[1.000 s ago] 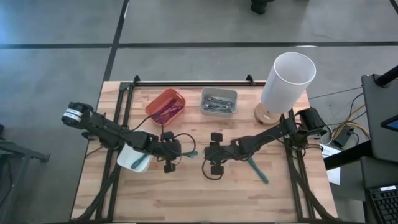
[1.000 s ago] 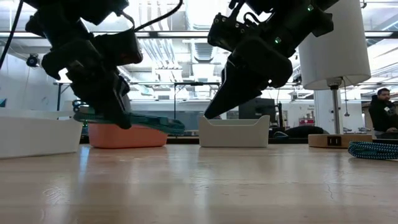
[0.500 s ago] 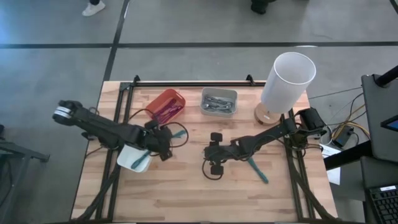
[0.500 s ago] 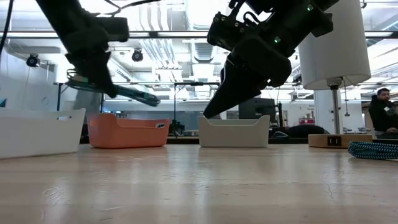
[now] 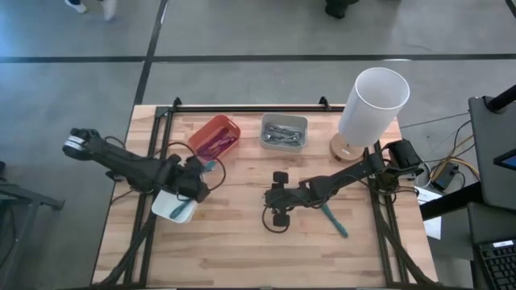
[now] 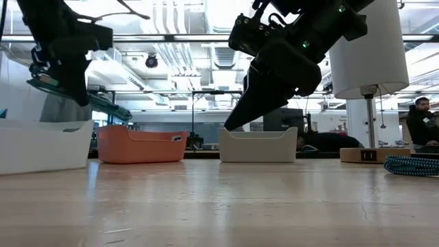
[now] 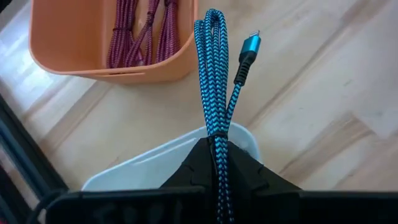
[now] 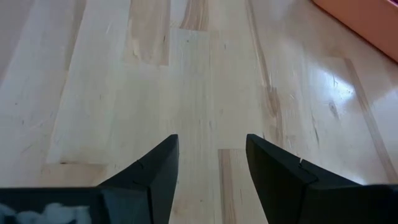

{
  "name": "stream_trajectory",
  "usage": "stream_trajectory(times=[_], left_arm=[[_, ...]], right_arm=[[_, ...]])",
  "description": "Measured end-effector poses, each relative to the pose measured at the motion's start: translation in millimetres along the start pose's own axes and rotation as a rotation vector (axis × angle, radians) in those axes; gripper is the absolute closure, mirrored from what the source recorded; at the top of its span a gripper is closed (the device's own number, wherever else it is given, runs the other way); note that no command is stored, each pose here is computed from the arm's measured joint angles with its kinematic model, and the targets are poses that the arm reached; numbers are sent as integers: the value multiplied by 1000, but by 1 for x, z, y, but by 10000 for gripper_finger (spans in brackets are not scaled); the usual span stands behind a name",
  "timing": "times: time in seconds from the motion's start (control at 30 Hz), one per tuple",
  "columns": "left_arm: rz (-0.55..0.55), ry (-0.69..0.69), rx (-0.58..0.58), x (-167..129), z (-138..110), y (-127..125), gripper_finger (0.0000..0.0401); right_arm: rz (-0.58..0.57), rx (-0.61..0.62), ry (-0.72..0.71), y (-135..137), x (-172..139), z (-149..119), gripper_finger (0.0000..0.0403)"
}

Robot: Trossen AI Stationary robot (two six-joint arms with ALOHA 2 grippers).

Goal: Pick & Place USB Port
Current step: Put the left blue USB cable into the white bin

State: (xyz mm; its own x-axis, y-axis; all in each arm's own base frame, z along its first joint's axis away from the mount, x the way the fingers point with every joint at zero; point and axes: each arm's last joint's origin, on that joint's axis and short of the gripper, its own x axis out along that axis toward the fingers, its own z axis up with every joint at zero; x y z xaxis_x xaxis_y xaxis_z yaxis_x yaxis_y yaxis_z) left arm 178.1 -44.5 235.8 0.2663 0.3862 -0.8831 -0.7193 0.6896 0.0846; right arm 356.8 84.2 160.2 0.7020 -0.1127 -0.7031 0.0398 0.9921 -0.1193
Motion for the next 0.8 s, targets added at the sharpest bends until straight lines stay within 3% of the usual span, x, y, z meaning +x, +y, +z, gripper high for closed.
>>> stream_trajectory(times=[0.43,0.8], left_arm=[[-52,107,-103,-14,-22,0,383],[-27,127,-154,-24,-41,0,383]], right_arm=[[0,-1,2,0,0,-1,220],[0,-1,2,0,0,-1,220]])
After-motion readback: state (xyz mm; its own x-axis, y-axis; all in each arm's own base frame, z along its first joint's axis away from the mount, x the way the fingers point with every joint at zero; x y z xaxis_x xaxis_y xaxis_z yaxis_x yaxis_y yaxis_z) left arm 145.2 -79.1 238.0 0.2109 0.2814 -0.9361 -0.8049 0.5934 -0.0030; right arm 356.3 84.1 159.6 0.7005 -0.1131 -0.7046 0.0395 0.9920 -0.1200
